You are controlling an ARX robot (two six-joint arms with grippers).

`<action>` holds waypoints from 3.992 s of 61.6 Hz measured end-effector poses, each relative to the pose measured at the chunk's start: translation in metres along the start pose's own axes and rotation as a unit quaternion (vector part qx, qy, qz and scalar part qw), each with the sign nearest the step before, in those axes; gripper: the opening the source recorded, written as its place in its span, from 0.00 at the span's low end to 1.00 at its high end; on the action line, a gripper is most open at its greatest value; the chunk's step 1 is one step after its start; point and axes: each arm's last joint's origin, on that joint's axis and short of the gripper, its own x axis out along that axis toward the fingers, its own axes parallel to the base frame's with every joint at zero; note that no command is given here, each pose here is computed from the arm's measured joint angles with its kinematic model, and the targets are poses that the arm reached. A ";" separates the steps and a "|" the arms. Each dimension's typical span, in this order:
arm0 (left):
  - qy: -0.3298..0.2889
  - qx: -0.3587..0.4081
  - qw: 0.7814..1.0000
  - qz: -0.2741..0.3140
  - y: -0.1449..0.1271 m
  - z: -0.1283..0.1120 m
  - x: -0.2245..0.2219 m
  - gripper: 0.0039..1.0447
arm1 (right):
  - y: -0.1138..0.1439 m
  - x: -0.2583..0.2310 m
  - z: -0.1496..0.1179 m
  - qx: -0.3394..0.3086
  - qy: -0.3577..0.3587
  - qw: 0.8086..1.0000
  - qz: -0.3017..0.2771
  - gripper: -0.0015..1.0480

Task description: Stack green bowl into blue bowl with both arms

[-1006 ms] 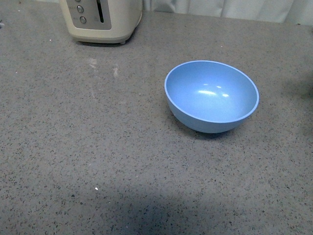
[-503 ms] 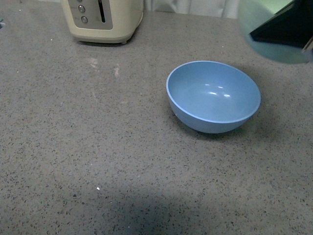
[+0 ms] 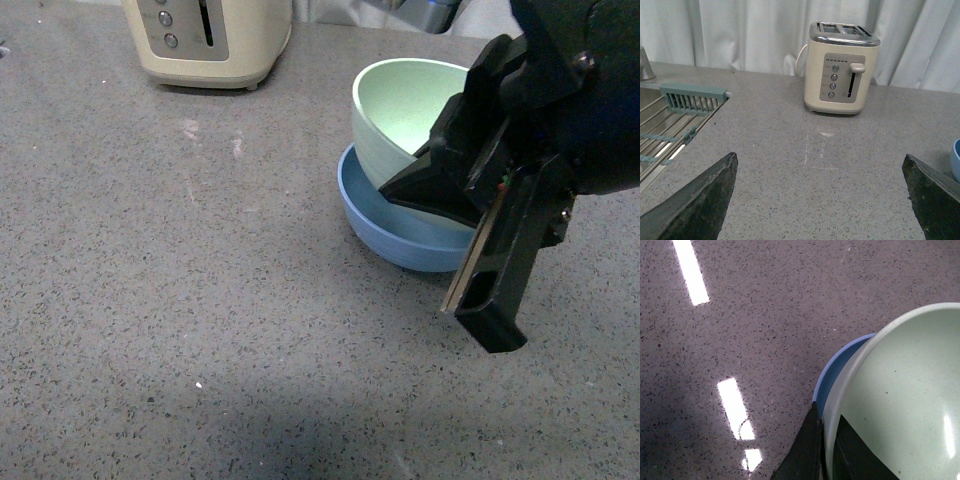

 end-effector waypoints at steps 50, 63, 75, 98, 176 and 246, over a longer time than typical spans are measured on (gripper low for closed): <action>0.000 0.000 1.000 0.000 0.000 0.000 0.000 0.94 | 0.002 -0.105 -0.091 0.219 -0.031 0.916 -0.334 0.91; 0.000 0.000 1.000 0.000 0.000 0.000 0.000 0.94 | 0.016 -0.122 -0.119 0.260 -0.217 0.836 -0.431 0.71; 0.000 0.000 1.000 0.000 0.000 0.000 0.000 0.94 | 0.026 -0.130 -0.127 0.253 -0.276 0.808 -0.455 0.40; 0.000 0.000 1.000 0.000 0.000 0.000 0.000 0.94 | 0.046 -0.130 -0.140 0.257 -0.278 0.808 -0.452 0.01; 0.000 0.000 1.000 0.000 0.000 0.000 0.000 0.94 | 0.077 -0.137 -0.154 0.254 -0.283 0.807 -0.452 0.01; 0.000 0.000 1.000 0.000 0.000 0.000 0.000 0.94 | 0.077 -0.137 -0.155 0.256 -0.281 0.807 -0.451 0.91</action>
